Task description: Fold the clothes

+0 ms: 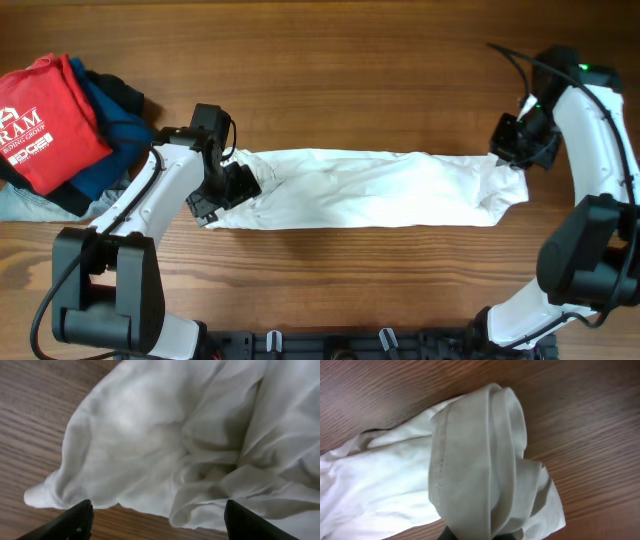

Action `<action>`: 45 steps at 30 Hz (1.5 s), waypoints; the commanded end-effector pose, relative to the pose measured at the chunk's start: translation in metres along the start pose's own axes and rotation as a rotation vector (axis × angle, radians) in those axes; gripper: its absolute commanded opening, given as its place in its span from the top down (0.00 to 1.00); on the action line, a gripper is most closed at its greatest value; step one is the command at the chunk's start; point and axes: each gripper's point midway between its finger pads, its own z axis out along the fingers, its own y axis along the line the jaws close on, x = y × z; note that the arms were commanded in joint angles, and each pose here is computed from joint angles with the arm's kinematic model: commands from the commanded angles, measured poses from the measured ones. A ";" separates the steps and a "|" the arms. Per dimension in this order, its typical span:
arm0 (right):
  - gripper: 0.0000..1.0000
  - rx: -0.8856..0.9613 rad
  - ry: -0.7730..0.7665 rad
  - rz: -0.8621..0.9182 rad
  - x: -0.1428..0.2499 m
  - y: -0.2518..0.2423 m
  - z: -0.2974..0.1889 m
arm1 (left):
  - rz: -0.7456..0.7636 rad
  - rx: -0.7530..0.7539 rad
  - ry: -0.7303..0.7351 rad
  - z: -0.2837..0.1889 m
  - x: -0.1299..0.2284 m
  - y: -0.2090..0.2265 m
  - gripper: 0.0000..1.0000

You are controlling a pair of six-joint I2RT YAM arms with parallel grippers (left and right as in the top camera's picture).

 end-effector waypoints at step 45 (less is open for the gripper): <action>0.90 -0.379 0.242 -0.848 0.155 0.177 0.067 | 0.028 0.045 -0.047 -0.007 -0.010 -0.009 0.16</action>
